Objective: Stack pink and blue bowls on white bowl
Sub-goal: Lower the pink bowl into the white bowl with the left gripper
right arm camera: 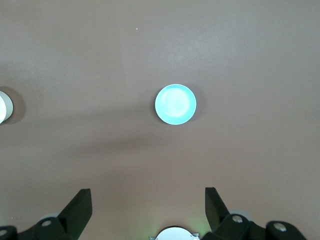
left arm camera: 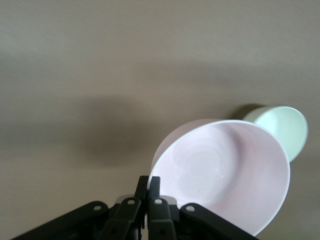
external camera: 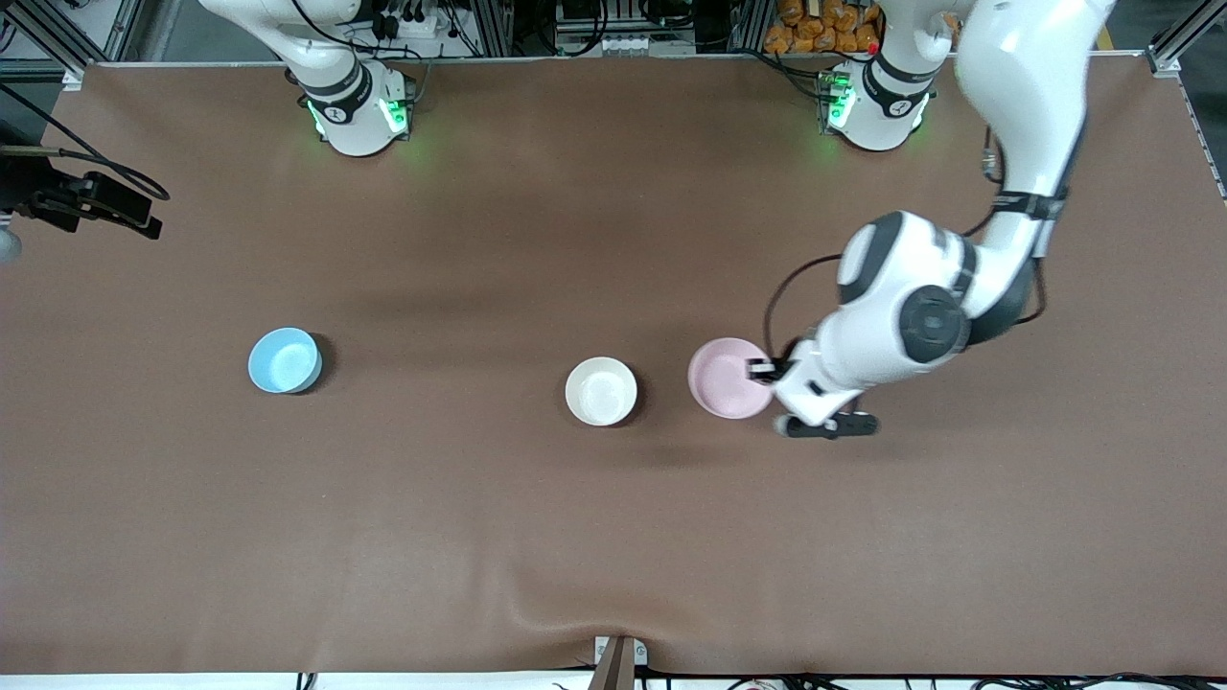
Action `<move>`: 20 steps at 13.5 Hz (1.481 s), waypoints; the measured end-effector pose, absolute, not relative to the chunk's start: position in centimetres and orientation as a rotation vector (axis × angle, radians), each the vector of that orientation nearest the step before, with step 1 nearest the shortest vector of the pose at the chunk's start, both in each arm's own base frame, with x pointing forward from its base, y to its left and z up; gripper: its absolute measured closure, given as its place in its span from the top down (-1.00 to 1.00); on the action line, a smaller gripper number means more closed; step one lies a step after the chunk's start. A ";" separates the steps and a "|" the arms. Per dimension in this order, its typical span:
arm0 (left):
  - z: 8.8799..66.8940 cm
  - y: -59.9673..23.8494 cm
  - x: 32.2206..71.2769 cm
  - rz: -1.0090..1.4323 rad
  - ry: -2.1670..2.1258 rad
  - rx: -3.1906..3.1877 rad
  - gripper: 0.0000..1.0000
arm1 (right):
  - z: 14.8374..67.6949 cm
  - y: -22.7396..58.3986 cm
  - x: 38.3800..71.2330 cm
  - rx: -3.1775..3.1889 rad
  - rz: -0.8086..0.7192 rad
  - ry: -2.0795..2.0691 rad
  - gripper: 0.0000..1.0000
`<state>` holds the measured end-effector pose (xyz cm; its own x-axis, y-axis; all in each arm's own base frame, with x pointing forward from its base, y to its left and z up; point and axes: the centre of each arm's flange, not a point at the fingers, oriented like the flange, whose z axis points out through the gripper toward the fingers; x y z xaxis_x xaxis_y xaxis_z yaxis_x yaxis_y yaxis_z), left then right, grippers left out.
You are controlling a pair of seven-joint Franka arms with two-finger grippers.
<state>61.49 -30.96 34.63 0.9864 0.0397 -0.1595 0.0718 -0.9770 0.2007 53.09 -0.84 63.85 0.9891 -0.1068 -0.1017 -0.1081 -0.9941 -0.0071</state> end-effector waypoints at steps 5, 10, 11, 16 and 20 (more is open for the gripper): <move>31.4 -39.7 60.2 -0.199 0.148 2.882 -0.95 | 63.8 -0.9 53.1 -3.120 0.160 0.170 1.00; 27.0 -43.4 59.4 -0.125 0.165 2.831 -0.95 | 63.8 -1.4 53.1 -3.119 0.160 0.186 1.00; 26.3 -44.0 59.2 -0.124 0.162 2.828 -0.95 | 63.8 -1.9 53.1 -3.118 0.161 0.199 1.00; 25.3 -45.3 58.4 -0.127 0.140 2.826 -0.95 | 63.7 -2.6 53.4 -3.117 0.138 0.217 1.00; 23.5 -46.0 57.9 -0.128 0.138 2.821 -0.95 | 60.0 -3.6 55.4 -3.159 0.232 0.225 1.00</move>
<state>57.93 -46.02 23.50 0.9914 0.0807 -0.1030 0.1087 -0.9464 0.3043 55.40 -3.58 59.95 0.9793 -0.1432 -0.1428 -0.1382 -0.9894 0.0442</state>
